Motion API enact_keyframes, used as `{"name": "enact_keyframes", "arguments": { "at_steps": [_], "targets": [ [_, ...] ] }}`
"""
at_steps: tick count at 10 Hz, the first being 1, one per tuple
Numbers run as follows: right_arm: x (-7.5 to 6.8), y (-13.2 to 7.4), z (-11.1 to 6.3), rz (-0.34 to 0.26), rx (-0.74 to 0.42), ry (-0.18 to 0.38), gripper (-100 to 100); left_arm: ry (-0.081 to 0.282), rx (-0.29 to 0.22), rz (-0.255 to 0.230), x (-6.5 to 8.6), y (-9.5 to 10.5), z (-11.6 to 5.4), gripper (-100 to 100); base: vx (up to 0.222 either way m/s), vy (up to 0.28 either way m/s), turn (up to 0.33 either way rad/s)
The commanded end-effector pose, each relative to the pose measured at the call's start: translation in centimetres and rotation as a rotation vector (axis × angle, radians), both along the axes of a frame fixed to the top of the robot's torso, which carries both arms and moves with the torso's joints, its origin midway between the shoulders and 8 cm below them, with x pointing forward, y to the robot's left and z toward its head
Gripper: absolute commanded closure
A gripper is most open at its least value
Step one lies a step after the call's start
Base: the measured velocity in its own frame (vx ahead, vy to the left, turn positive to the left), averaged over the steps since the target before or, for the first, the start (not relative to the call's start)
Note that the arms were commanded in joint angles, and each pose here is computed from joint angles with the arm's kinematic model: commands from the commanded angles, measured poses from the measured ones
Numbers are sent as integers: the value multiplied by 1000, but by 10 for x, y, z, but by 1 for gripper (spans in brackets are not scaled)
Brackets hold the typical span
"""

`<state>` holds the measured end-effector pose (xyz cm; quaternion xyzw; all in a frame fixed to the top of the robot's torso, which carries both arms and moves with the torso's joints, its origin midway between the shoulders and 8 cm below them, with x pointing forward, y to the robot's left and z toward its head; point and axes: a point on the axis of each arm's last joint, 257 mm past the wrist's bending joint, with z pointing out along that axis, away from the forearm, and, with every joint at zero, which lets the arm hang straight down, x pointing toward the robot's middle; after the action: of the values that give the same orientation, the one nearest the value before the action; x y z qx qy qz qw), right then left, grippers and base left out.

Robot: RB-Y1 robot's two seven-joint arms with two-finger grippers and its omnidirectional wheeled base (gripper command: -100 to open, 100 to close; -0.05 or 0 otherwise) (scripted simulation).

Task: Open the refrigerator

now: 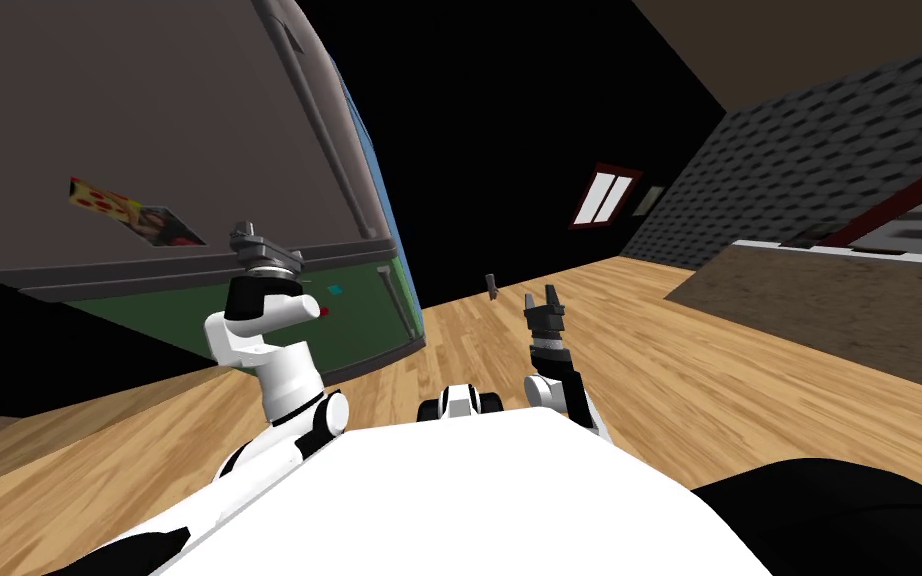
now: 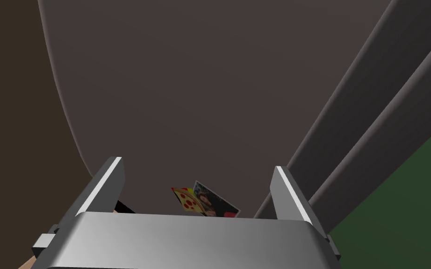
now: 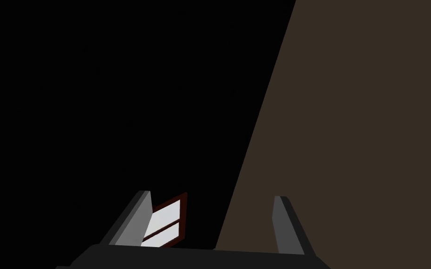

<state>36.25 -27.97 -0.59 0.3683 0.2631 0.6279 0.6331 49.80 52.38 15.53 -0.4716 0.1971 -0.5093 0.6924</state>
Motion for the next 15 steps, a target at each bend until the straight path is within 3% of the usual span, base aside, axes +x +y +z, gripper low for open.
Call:
{"name": "enact_keyframes", "arguments": {
  "at_steps": [1, 5, 9, 14, 15],
  "targets": [
    [0, 0, 0, 0, 0, 0, 0, 8, -89, 13, 4, 22, 0, -100, 72, -116, -22],
    [0, 0, 0, 0, 0, 0, 0, 5, -298, 27, 13, 64, -9, -100, 143, -172, -24],
    [0, 0, 0, 0, 0, 0, 0, -2, -491, 22, 22, 90, -23, -100, 139, -146, -14],
    [0, 0, 0, 0, 0, 0, 0, -17, -682, 7, 30, 108, -35, -100, 92, -116, -18],
    [0, 0, 0, 0, 0, 0, 0, -16, -657, 10, 29, 106, -33, -100, 45, -56, 0]
  ]
}}
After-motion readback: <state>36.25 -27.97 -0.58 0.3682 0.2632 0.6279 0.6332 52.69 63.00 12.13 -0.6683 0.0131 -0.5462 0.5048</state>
